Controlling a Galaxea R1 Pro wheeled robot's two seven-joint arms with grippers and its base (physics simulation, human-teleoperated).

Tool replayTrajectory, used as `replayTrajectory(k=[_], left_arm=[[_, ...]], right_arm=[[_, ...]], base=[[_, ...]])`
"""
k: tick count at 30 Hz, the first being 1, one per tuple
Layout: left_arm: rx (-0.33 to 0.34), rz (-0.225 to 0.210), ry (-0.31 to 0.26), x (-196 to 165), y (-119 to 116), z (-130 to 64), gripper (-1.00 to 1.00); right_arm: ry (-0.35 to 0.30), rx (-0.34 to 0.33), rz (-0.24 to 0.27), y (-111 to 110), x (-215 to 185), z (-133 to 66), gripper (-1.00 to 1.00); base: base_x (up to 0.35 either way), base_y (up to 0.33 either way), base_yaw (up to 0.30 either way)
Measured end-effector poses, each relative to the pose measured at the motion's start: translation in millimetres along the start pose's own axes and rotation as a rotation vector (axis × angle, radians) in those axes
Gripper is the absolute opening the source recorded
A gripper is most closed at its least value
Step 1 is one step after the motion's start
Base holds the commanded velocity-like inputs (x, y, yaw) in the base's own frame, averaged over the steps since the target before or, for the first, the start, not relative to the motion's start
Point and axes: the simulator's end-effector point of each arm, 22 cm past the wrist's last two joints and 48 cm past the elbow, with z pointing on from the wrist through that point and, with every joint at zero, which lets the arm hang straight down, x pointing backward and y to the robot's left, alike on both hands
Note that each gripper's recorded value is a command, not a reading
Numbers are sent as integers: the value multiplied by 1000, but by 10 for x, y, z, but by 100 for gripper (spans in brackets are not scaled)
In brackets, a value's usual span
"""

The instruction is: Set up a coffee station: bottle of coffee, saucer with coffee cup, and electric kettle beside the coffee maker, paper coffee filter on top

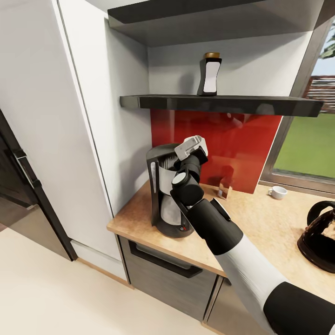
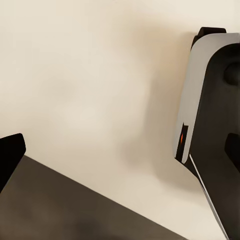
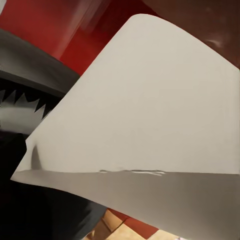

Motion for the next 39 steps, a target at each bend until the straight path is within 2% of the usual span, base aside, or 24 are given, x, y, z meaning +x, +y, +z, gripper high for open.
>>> replayTrajectory(k=[2, 3, 39], left_arm=[[0, 0, 0, 0, 2, 0, 100], [0, 0, 0, 0, 2, 0, 100], [-1, 0, -9, -20, 9, 0, 100]], right_arm=[[0, 0, 0, -2, 1, 1, -100], [0, 1, 0, -1, 0, 0, 100], [-1, 2, -1, -3, -2, -1, 100]], base=[[0, 0, 0], [0, 0, 0], [0, 0, 0]])
